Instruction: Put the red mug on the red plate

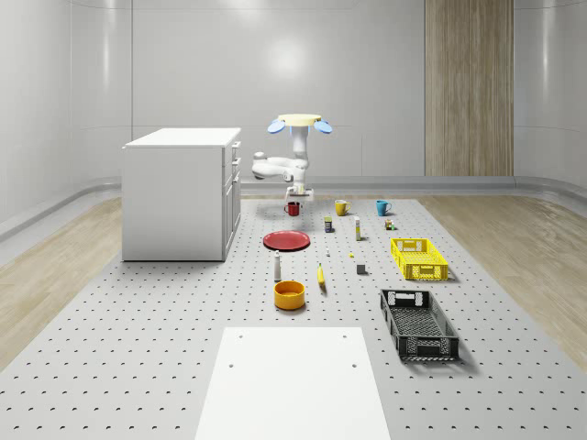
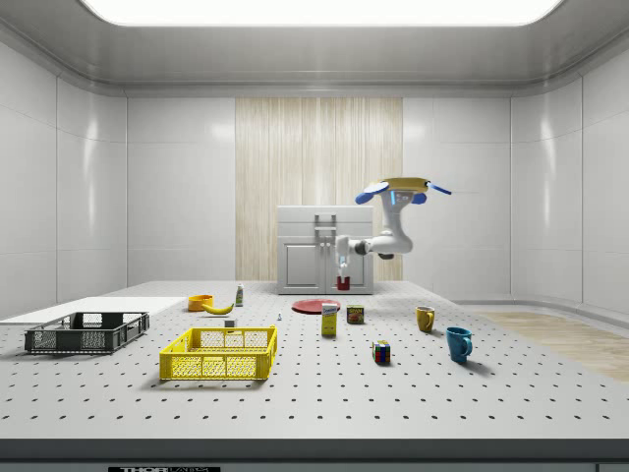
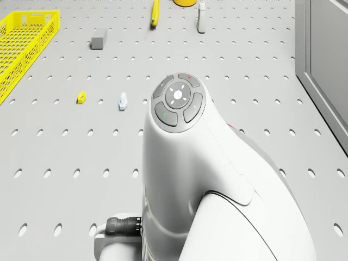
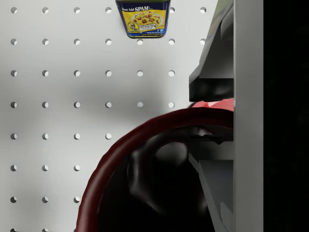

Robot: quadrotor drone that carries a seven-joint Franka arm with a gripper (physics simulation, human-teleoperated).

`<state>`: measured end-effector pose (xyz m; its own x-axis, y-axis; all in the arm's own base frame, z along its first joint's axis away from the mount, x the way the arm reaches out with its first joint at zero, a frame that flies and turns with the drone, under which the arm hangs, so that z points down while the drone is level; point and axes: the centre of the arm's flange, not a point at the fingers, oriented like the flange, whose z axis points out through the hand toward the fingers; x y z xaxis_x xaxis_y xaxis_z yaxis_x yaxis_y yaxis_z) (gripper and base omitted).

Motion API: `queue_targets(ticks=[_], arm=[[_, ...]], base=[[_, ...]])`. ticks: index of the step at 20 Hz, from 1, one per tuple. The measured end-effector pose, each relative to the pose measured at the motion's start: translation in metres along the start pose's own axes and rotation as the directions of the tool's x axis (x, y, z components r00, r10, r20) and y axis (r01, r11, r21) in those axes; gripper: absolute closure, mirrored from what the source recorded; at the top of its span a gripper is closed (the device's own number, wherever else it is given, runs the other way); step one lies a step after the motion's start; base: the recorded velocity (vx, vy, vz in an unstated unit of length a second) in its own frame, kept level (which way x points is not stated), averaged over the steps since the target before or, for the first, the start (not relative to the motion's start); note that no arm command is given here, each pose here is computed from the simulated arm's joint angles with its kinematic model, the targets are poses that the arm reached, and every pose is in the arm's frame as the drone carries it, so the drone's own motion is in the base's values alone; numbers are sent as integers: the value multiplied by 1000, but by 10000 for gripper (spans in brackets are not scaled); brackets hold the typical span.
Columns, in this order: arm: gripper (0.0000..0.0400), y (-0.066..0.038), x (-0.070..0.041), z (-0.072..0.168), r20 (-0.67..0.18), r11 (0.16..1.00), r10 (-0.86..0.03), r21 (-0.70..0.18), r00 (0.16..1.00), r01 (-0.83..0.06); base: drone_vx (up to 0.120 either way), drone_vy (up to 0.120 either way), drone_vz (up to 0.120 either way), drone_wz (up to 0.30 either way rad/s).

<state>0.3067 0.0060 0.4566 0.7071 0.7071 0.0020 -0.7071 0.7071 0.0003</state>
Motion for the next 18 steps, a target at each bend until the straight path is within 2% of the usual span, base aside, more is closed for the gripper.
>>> queue_targets(ticks=[7, 10, 18], arm=[[301, 0, 0, 0, 0, 1000, 0, 0, 1000, 0], [301, 0, 0, 0, 0, 1000, 0, 0, 1000, 0], [301, 0, 0, 0, 0, 1000, 0, 0, 1000, 0]], base=[[120, 0, 0, 0], [120, 0, -120, 0], [120, 0, 0, 0]])
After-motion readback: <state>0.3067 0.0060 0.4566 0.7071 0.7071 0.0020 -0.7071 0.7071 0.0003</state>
